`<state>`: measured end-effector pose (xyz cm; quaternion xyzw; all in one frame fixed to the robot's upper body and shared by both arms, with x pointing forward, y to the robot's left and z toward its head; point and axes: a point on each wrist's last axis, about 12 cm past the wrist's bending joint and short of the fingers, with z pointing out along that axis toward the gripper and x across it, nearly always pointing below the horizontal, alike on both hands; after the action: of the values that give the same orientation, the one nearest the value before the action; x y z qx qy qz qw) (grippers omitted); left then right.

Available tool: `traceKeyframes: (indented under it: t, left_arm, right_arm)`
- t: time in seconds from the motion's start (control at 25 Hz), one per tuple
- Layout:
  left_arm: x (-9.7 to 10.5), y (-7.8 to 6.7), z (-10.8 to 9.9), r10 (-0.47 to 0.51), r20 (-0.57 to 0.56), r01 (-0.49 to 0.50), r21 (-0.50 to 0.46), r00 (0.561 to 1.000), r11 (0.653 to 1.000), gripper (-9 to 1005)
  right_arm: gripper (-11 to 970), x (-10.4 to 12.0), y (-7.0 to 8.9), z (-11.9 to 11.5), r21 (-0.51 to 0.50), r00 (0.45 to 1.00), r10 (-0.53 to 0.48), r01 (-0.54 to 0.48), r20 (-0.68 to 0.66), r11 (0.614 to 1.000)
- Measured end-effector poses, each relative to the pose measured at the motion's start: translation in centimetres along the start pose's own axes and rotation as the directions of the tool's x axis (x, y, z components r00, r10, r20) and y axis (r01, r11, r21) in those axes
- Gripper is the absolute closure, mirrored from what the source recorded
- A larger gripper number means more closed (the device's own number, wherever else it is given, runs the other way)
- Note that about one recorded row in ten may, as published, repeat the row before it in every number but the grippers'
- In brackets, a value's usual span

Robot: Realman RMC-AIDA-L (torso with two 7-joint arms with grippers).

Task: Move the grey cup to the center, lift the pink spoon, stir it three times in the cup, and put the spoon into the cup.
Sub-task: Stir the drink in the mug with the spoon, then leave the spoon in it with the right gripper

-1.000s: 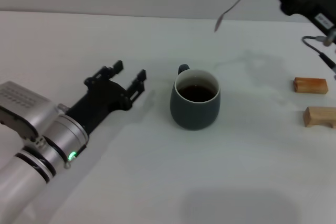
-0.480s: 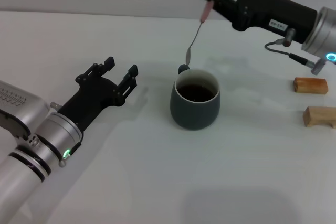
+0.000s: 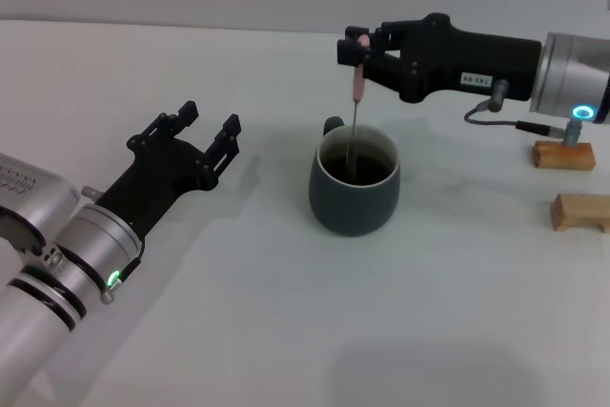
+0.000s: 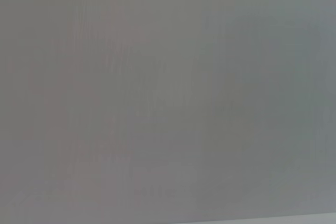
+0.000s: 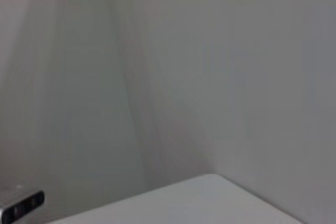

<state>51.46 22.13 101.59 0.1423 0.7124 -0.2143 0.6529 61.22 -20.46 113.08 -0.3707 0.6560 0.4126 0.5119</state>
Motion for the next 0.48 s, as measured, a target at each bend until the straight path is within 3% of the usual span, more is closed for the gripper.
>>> traceKeyframes:
  t: [0.48]
  left_arm:
    - [0.3, 0.1, -0.3, -0.017, -0.009, 0.017, -0.007, 1.000, 1.000, 379]
  right_arm:
    - [822, 1.0, 0.4, 1.8, 0.010, 0.997, -0.011, 0.012, -0.074, 1.000]
